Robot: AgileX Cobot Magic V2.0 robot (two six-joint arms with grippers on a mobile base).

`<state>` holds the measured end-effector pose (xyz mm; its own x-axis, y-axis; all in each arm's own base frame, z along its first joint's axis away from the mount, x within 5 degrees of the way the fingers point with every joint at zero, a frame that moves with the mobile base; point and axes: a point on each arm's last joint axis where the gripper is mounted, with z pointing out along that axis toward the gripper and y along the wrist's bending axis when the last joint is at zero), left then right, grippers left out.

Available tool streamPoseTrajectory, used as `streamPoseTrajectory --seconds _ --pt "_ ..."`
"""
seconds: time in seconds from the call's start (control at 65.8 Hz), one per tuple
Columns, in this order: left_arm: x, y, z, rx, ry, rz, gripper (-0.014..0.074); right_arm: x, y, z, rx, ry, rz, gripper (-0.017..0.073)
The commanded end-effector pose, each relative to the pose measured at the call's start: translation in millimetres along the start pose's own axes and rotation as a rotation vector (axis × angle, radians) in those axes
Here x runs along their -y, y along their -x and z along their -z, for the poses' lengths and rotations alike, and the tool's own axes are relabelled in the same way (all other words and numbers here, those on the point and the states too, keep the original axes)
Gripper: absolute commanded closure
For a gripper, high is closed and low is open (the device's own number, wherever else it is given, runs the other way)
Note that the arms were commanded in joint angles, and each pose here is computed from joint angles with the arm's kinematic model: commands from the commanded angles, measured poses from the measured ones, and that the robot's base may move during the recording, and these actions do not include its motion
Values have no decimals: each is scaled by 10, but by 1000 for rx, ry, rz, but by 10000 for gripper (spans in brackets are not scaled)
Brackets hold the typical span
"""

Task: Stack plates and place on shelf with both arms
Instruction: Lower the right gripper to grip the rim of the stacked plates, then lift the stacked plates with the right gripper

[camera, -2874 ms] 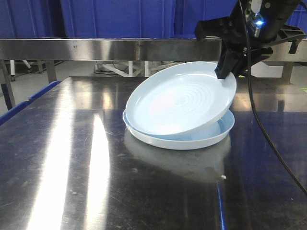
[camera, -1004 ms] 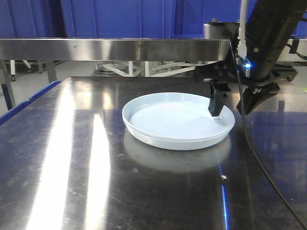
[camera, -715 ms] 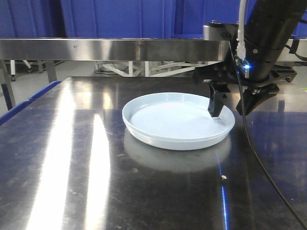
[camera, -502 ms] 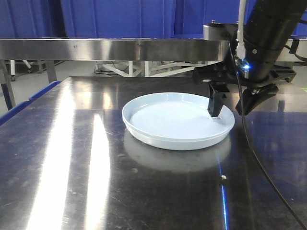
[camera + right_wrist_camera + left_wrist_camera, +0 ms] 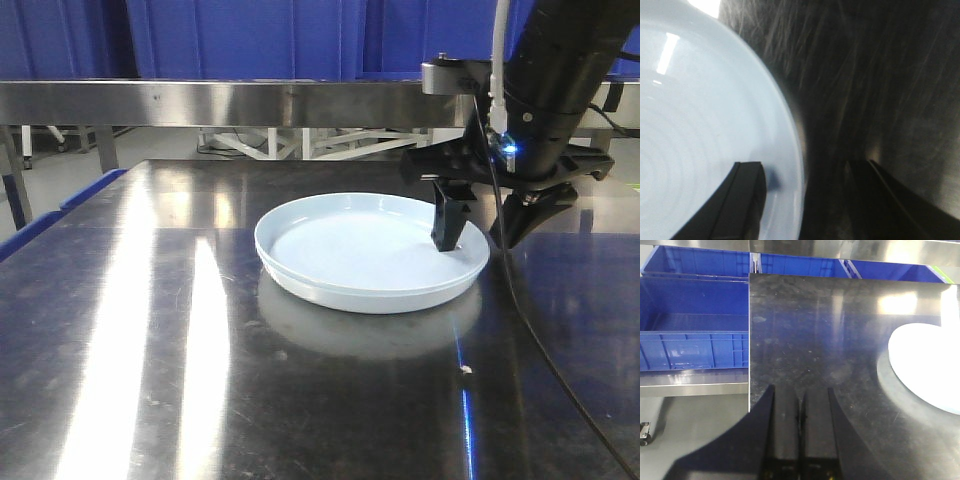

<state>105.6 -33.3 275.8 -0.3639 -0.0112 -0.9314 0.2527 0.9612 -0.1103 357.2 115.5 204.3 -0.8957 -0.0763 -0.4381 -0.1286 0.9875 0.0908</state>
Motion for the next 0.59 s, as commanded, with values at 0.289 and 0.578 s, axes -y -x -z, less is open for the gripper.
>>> streamPoseTrajectory --seconds 0.289,0.578 --pt "24 173 34 115 -20 13 507 -2 146 193 96 16 -2 414" --pt "24 173 34 115 -20 13 507 -25 254 510 189 35 -2 511"
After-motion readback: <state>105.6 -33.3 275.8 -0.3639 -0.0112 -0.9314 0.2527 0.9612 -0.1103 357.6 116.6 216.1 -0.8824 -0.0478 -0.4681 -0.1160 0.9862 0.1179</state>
